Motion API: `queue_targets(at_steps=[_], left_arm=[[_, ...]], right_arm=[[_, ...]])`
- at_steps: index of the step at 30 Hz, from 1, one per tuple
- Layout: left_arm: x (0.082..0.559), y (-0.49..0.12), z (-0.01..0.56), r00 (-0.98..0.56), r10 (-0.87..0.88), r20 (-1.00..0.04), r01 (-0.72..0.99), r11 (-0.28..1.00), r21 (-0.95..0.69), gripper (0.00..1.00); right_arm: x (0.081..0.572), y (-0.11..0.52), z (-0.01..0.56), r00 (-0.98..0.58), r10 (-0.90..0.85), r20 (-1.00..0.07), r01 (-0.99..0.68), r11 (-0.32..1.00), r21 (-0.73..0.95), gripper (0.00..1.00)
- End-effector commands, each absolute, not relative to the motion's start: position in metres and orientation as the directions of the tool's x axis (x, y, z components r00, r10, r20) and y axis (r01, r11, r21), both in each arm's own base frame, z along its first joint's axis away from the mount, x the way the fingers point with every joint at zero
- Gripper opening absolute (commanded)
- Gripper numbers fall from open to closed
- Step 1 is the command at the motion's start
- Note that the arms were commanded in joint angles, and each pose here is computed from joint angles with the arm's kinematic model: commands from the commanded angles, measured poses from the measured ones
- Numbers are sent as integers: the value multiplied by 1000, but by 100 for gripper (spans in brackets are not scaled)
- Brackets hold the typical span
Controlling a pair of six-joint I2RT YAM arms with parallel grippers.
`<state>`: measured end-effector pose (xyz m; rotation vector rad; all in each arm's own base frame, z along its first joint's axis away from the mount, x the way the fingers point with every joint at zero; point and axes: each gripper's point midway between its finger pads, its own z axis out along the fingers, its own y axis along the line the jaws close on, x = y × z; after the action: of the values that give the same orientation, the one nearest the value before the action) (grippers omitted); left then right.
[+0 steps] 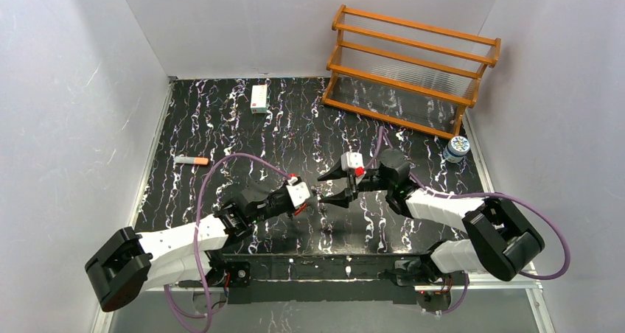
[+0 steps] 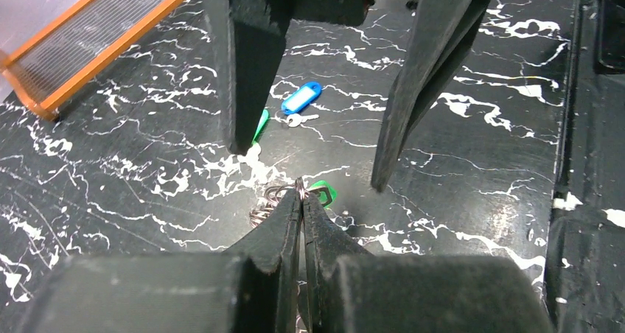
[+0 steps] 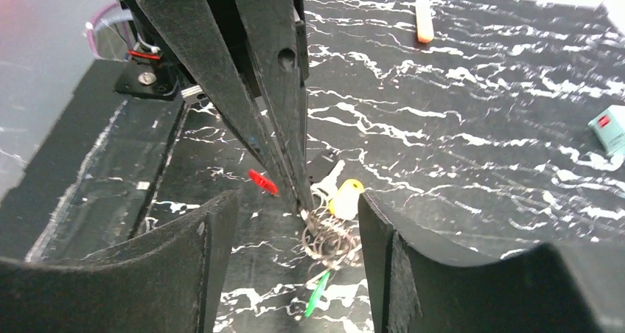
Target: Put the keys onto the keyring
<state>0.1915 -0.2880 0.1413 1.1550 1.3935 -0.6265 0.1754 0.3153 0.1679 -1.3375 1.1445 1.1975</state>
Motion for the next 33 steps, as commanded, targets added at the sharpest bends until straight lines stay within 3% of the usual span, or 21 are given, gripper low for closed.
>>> queue_targets(at_steps=[1,6,17,21,26,32,33], left_arm=[[183,-295,158,207,226,-952,911,311,272,0],[182,-296,157,210,227,-951,913,303,274,0],[182,-293,159,225,225,-948,906,310,289,0],[182,-293,159,227,226,-947,906,308,291,0],[183,-293,160,230,228,-946,904,310,295,0],[182,-294,166,245,217,-945,902,307,304,0],[183,-294,169,251,212,-944,899,312,309,11]], right_arm=[[181,328,183,296,10,-955,-954,-57,-296,67],[192,330,176,304,-24,-952,-953,-11,-304,58],[181,320,158,339,-96,-936,-940,-67,-333,53],[182,322,157,339,-96,-936,-940,-82,-332,38],[185,325,159,338,-98,-936,-940,-81,-331,2],[188,324,162,313,-89,-945,-950,-42,-311,1],[188,324,162,299,-85,-950,-954,-33,-298,1]])
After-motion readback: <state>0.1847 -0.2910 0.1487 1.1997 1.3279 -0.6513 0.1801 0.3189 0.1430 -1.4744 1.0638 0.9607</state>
